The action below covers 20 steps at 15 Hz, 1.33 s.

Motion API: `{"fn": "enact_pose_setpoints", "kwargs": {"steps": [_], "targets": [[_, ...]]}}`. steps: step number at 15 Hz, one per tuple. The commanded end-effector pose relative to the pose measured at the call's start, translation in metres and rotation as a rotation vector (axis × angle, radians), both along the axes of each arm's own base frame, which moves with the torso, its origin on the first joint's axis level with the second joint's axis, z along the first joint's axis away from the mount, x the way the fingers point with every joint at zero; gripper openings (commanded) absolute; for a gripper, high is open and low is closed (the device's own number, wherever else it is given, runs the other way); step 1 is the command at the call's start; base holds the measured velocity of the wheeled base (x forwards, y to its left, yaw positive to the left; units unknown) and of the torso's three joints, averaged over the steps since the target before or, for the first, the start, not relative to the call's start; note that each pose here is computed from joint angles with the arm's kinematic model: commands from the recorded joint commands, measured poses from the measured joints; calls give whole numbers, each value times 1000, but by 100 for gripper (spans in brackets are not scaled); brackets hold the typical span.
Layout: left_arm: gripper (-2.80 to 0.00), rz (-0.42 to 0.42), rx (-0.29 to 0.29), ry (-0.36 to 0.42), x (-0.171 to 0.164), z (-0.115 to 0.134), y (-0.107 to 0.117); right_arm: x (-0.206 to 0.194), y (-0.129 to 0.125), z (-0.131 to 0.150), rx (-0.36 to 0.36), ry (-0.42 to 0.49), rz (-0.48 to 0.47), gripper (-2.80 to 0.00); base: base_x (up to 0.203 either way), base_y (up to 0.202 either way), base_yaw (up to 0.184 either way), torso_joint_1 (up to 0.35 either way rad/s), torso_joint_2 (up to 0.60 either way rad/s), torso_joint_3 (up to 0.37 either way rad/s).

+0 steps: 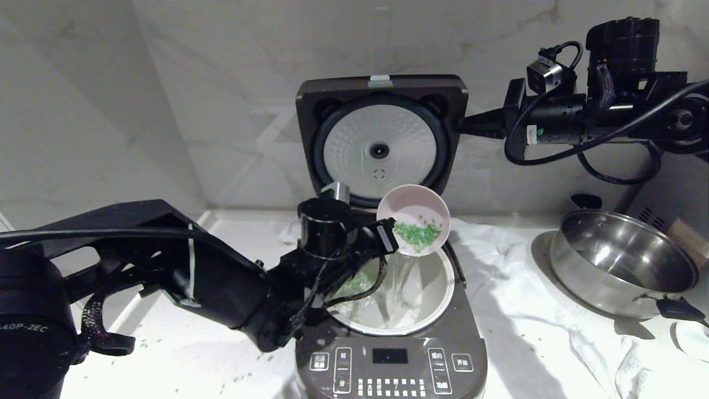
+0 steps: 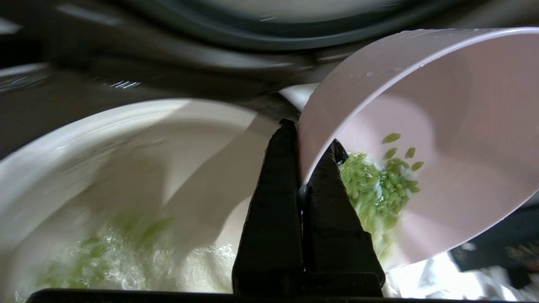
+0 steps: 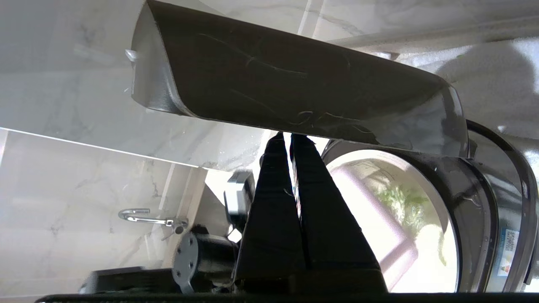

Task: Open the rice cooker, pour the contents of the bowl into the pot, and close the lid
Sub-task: Pour the water from the bowl into the rice cooker

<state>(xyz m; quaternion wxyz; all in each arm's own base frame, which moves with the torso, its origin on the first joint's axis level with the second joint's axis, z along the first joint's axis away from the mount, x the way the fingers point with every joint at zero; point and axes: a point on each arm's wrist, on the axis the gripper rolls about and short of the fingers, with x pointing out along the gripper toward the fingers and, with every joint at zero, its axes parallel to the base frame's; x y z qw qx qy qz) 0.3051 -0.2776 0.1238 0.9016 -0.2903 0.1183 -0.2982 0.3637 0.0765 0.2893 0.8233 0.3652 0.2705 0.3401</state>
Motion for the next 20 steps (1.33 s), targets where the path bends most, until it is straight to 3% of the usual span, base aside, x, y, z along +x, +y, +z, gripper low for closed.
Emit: {"fn": "enact_pose_setpoints", "kwargs": {"steps": [1,3,7,11,20], "targets": [[-280,-19,-89,-149,-5,-22,4,3,1,-4,1,14,4,-280,0,0,0,0,0,0],[-280,-20,-117,-208,-5,-19,4,6,1,-7,0,19,4,-280,0,0,0,0,0,0],[-280,-5,-106,-273,7,-21,-3,8,6,-10,2,15,16,-280,0,0,0,0,0,0],[-280,0,-79,-276,10,-28,-3,8,5,-9,2,13,12,-280,0,0,0,0,0,0],[-280,3,-80,-293,6,-17,2,7,5,-9,2,12,13,-280,0,0,0,0,0,0]]}}
